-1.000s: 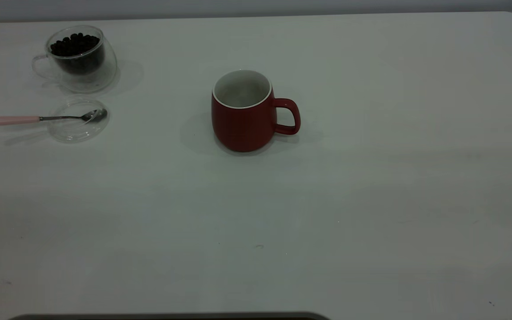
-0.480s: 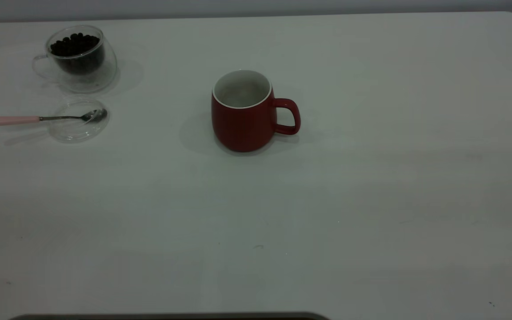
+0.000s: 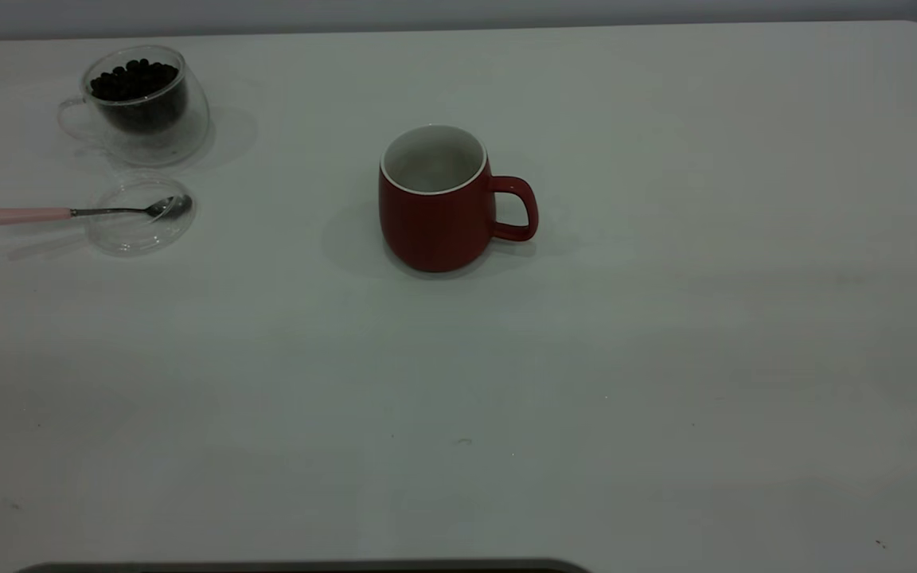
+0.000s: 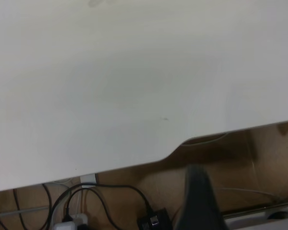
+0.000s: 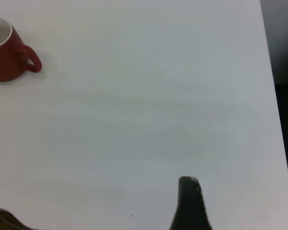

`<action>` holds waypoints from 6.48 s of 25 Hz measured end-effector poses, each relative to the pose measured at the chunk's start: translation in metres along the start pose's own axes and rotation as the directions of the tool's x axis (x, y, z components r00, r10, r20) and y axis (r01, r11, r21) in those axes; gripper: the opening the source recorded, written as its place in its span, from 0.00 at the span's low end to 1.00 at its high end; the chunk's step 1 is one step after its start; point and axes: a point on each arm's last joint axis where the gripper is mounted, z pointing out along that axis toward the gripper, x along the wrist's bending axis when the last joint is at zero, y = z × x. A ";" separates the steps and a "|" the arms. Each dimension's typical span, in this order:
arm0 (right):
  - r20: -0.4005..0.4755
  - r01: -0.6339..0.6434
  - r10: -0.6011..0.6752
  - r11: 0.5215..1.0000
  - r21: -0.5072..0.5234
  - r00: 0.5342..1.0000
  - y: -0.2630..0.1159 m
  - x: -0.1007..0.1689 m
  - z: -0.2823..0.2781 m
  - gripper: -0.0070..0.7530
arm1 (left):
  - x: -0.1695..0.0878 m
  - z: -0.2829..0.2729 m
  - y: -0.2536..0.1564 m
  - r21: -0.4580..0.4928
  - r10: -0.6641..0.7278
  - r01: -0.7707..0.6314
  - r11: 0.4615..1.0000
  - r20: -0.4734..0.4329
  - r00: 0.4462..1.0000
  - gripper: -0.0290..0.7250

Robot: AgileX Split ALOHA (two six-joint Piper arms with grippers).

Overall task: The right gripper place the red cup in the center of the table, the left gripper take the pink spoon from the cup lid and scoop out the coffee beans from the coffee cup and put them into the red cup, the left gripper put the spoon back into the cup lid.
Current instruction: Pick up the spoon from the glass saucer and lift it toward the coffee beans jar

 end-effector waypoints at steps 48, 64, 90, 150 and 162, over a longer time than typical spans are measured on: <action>0.000 0.000 0.000 1.000 0.001 1.000 0.000 0.000 0.000 0.79 | 0.129 0.202 0.149 0.251 -0.494 0.429 0.868 0.332 0.804 0.99; 0.000 0.000 0.000 1.000 0.001 1.000 0.000 0.000 0.000 0.79 | 0.196 0.289 0.100 0.280 -0.588 0.519 0.808 0.449 0.673 0.99; -0.004 -0.002 0.002 1.000 0.000 1.000 0.000 0.000 0.000 0.79 | 0.240 0.372 0.049 0.328 -0.617 0.537 0.777 0.566 0.547 0.99; -0.007 -0.003 0.003 1.000 0.000 1.000 0.000 0.001 0.000 0.79 | 0.203 0.436 0.087 0.392 -0.554 0.401 0.828 0.683 0.477 0.20; -0.007 -0.003 0.003 1.000 0.000 1.000 0.000 0.001 0.000 0.79 | 0.228 0.382 0.125 0.323 -0.444 0.304 0.896 0.666 0.600 0.20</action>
